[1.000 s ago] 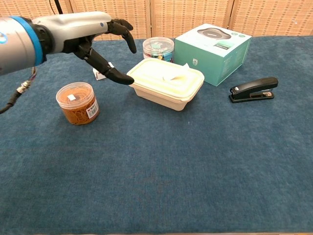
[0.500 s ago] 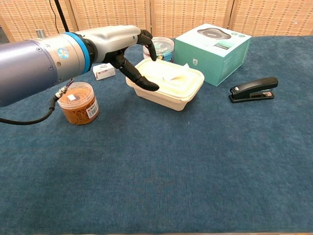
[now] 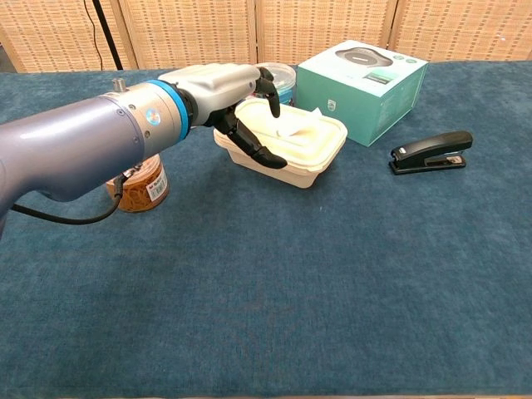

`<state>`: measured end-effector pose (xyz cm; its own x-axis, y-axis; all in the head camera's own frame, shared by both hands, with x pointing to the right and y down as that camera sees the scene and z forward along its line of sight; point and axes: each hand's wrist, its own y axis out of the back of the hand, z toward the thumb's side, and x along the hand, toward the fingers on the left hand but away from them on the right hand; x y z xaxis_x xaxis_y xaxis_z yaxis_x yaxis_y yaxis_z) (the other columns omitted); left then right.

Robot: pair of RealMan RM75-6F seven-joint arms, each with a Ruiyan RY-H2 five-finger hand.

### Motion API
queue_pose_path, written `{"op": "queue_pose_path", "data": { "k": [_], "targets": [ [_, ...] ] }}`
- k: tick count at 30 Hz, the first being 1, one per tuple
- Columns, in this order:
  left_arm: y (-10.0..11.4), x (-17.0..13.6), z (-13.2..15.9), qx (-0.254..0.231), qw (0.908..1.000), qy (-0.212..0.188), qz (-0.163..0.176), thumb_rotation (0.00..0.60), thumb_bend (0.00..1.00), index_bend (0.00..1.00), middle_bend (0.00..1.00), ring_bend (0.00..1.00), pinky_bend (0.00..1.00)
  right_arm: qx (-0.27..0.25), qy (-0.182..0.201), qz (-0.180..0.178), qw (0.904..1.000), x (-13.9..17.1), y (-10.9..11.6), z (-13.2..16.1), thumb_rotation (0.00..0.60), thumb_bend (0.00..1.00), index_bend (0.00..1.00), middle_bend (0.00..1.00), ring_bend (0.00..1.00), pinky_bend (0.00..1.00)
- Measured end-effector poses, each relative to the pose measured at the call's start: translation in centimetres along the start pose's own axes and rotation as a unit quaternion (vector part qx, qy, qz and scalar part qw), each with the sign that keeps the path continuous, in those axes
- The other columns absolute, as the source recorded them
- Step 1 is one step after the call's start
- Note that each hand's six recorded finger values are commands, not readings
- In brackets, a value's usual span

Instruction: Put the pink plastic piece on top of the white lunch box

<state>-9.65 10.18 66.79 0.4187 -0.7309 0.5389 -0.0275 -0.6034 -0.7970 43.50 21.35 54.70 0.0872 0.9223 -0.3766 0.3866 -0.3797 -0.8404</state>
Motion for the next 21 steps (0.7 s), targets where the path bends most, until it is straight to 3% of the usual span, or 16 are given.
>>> {"op": "queue_pose_path", "data": {
  "k": [21],
  "targets": [
    [-1.7, 1.4, 1.1, 0.011, 0.9999, -0.008, -0.008, 0.347, 0.0, 0.28, 0.0, 0.0, 0.0, -0.013, -0.002, 0.006, 0.9999, 0.1, 0.1, 0.0, 0.6, 0.0, 0.11, 0.0, 0.0, 0.0]
  ]
}}
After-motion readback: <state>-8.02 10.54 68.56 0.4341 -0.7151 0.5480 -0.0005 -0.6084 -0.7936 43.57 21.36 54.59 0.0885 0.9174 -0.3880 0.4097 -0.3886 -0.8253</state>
